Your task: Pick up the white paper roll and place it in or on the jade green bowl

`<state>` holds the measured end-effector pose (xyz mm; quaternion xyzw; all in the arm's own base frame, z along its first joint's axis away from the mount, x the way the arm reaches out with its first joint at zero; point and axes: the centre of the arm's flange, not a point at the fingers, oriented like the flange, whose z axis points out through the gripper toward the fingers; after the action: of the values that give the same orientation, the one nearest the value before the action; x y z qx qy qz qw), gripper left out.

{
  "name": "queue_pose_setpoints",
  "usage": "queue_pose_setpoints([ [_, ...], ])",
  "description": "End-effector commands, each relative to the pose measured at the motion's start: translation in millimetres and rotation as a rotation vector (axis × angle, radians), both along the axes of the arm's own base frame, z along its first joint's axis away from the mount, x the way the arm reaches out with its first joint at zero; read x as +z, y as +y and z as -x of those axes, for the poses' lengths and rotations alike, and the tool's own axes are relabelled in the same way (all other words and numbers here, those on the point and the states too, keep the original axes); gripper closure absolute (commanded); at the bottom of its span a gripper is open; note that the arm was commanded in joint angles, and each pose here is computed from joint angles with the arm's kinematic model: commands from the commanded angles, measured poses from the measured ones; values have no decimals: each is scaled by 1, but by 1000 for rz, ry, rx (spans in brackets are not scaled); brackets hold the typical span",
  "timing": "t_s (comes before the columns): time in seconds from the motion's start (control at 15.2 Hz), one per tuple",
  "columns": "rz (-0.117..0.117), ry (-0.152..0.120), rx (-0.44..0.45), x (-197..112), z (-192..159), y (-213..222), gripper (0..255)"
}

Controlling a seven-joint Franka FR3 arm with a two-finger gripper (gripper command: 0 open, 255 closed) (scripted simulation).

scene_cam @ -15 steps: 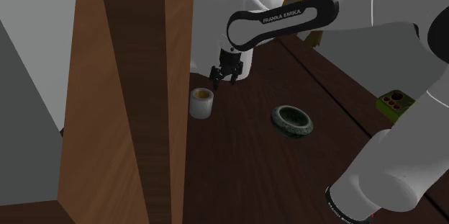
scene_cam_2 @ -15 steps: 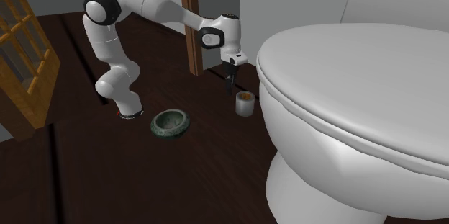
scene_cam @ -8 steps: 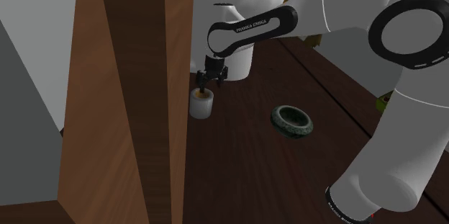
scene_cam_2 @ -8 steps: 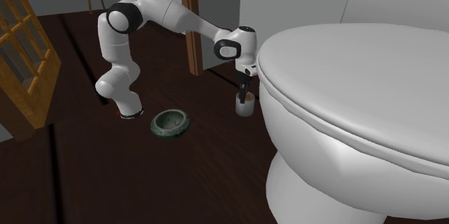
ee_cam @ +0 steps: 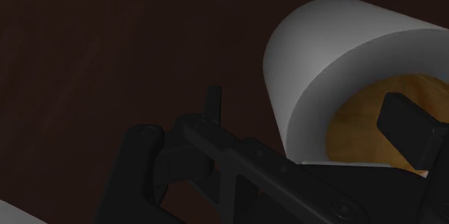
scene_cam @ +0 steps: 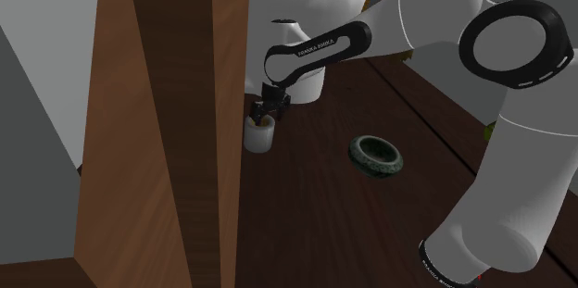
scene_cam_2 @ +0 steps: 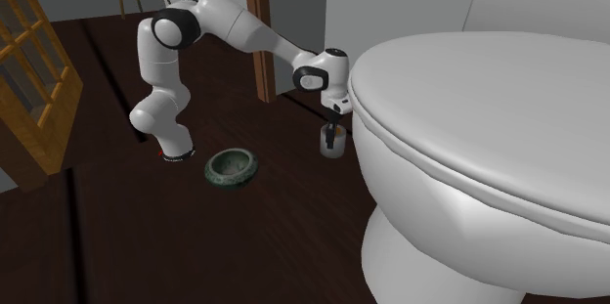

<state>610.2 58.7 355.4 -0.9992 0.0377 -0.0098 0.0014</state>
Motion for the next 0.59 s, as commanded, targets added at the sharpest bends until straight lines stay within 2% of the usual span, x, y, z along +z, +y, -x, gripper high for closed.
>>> queue_pose_setpoints([
  [0.0, 0, -1, 0, -2, 0, 0, 0],
  [0.33, 0, -1, 0, -2, 0, 0, 0],
  [0.4, 0, -1, 0, -2, 0, 0, 255],
  [0.53, 0, -1, 0, -2, 0, 0, 255],
])
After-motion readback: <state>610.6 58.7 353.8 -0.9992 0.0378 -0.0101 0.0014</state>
